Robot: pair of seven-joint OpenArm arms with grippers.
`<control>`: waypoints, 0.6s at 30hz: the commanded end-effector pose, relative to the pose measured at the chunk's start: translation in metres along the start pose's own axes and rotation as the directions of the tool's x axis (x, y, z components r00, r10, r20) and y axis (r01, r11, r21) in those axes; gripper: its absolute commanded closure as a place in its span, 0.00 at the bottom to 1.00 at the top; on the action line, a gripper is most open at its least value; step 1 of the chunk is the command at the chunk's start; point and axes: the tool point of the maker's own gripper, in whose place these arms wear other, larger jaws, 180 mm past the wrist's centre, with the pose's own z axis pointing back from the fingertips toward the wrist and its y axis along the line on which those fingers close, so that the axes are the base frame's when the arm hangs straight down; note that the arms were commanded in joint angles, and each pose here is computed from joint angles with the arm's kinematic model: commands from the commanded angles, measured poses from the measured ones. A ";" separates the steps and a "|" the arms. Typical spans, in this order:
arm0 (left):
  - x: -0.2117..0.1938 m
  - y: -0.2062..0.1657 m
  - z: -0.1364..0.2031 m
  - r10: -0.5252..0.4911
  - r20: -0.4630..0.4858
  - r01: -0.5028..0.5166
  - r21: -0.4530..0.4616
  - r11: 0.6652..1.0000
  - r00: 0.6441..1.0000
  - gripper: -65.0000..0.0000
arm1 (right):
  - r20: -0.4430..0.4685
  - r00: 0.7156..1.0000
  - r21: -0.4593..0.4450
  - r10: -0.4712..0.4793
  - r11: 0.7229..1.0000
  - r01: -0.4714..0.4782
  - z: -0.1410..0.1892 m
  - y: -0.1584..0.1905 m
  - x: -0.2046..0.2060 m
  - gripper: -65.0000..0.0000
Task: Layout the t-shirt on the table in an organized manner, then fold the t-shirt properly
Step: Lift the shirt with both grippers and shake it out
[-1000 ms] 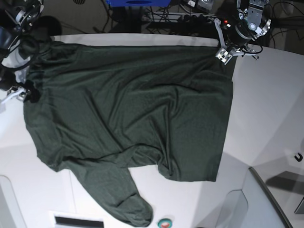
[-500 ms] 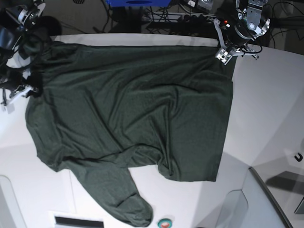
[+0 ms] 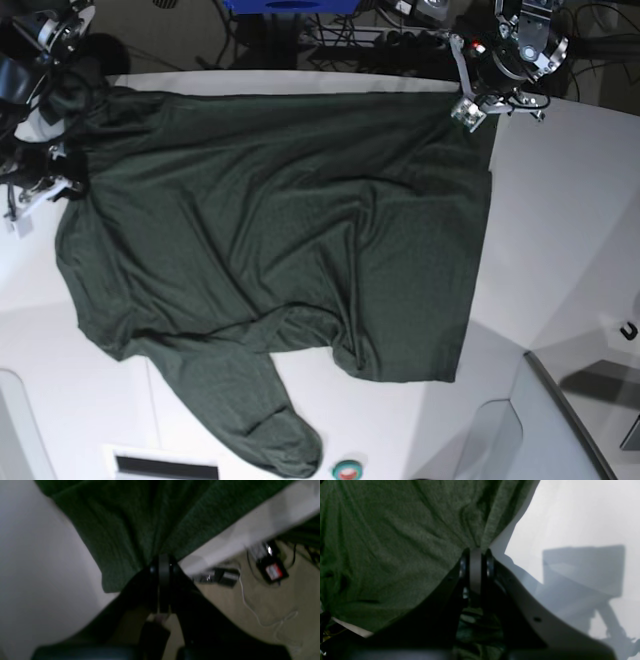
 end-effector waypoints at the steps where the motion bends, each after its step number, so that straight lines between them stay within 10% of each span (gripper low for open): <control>1: 0.004 0.000 0.009 -0.018 0.021 0.018 0.004 1.000 1.000 0.72 | -0.080 0.997 -0.045 0.017 0.999 -0.021 0.003 -0.010 -0.013 1.00; 4: 0.013 0.001 0.024 -0.041 0.048 0.040 0.025 0.999 0.998 0.39 | -0.080 0.997 -0.044 0.017 0.999 -0.020 0.002 -0.010 -0.013 1.00; 13: 0.024 0.030 0.058 0.106 0.153 -0.118 0.072 0.990 0.982 0.44 | -0.088 0.996 -0.047 0.014 0.999 -0.018 0.003 -0.011 -0.018 1.00; 18: 0.017 0.068 0.075 0.463 0.313 -0.471 -0.055 0.881 0.829 0.34 | -0.095 0.995 -0.052 0.015 0.998 -0.020 0.004 -0.014 -0.021 1.00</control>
